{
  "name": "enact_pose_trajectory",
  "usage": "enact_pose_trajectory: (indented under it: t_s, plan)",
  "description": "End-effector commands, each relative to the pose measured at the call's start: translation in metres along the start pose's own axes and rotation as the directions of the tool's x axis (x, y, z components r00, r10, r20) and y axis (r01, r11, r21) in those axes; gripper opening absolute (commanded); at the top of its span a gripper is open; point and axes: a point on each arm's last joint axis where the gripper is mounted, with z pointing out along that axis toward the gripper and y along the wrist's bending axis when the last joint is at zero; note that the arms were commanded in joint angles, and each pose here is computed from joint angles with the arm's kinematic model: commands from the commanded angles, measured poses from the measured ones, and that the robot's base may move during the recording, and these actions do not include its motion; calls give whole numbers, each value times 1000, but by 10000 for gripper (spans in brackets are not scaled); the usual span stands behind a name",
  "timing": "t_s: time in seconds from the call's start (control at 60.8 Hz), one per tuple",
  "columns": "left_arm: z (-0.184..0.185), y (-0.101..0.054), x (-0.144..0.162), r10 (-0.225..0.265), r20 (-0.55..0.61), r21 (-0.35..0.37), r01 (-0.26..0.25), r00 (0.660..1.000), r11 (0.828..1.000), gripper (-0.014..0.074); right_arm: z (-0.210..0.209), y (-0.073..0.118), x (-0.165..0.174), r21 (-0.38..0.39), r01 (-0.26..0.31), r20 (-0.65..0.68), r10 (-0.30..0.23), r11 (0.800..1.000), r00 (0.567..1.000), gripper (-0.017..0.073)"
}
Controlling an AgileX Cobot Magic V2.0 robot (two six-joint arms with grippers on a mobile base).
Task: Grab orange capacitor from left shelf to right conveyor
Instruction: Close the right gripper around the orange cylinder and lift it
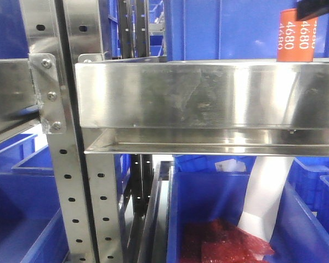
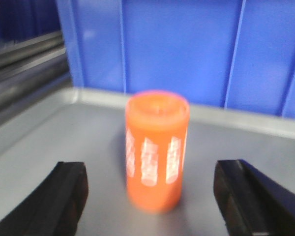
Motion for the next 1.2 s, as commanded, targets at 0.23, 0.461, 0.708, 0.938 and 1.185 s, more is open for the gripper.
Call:
enact_pose_trajectory:
  t_s: [0.23, 0.461, 0.708, 0.938, 1.185]
  plan:
    - [-2, 0, -10, -3, 105, -3, 3, 994, 1000, -127, 34, 1, -22, 8, 1, 187, -3, 1000, 982, 622]
    - [-2, 0, -10, -3, 105, -3, 3, 994, 1000, -127, 59, -3, -19, 26, 0, 153, -4, 1000, 988, 622]
    - [-2, 0, -10, -3, 105, -3, 3, 994, 1000, -127, 68, -11, -9, 55, -2, 116, -4, 998, 993, 531]
    - [-2, 0, -10, -3, 105, -3, 3, 994, 1000, -127, 67, -11, -10, 55, -2, 120, -4, 998, 993, 97]
    - [-2, 0, -10, -3, 105, -3, 3, 994, 1000, -127, 45, -8, -40, 42, -8, 184, 0, 999, 983, 55]
